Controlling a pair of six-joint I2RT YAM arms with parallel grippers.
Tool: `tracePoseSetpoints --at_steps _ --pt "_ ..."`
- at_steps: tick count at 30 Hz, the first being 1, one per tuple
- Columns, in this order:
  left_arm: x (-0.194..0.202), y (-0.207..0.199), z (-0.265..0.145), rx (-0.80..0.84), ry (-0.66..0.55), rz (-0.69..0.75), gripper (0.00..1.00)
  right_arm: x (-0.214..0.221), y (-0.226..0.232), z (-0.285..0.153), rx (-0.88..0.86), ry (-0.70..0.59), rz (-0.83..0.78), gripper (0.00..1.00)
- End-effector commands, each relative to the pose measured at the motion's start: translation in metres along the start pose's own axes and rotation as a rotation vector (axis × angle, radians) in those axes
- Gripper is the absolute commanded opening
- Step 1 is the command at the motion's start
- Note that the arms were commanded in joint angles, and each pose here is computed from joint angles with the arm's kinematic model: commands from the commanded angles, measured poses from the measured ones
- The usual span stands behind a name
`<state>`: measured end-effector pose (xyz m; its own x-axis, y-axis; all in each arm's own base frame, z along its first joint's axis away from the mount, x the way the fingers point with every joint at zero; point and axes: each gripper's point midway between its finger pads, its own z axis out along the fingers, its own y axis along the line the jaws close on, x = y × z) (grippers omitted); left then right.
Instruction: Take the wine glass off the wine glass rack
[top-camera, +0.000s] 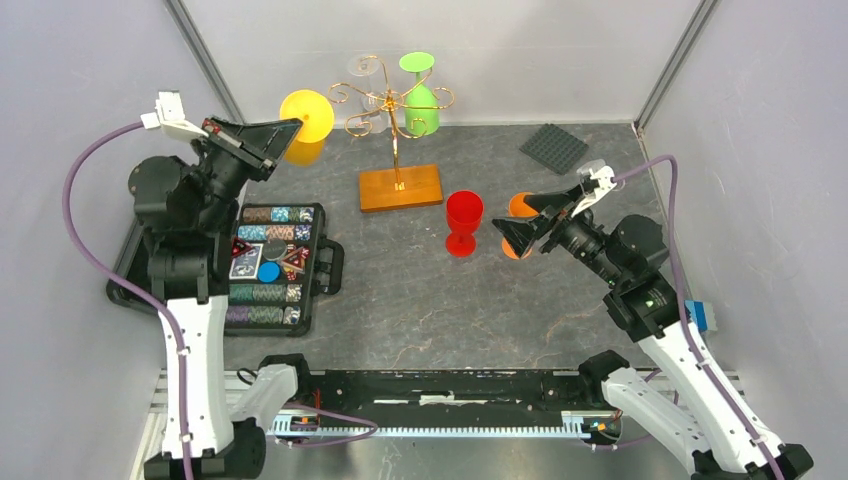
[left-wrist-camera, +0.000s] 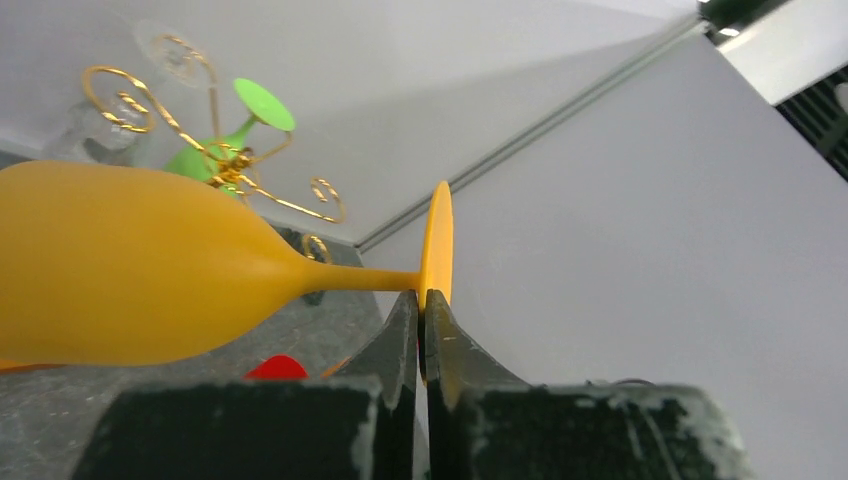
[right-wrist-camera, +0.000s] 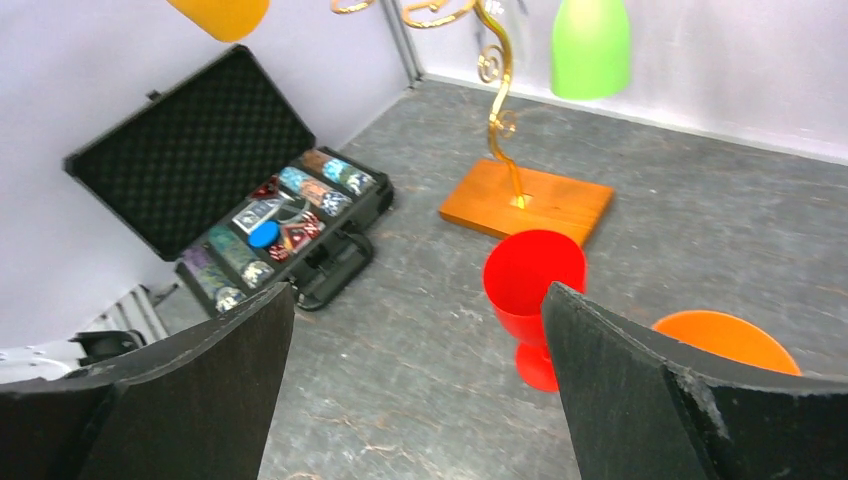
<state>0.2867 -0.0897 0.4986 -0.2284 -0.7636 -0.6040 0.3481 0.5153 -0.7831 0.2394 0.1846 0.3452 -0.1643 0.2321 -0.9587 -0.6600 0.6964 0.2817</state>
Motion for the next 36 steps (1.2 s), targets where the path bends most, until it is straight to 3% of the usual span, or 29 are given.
tracePoseSetpoints --at_steps 1,9,14,19,24,36 --pt "0.011 -0.048 -0.013 0.194 0.075 -0.079 0.02 -0.027 0.028 0.002 -0.146 -0.141 0.078 0.98" --pt "0.044 -0.120 -0.044 0.487 0.235 -0.215 0.02 -0.043 0.037 -0.006 -0.202 -0.282 0.142 0.98" --pt "0.084 -0.148 -0.040 0.592 0.373 -0.300 0.02 -0.056 0.046 -0.018 -0.293 -0.438 0.291 0.98" --pt "0.107 -0.166 -0.031 0.672 0.457 -0.383 0.02 -0.054 0.021 -0.025 -0.180 -0.515 0.382 0.98" --pt "0.115 -0.188 -0.038 0.805 0.538 -0.575 0.02 -0.053 0.001 -0.041 -0.087 -0.610 0.430 0.98" --pt "0.131 -0.207 -0.041 0.847 0.633 -0.741 0.02 -0.092 0.071 -0.068 -0.485 -0.696 0.349 0.95"
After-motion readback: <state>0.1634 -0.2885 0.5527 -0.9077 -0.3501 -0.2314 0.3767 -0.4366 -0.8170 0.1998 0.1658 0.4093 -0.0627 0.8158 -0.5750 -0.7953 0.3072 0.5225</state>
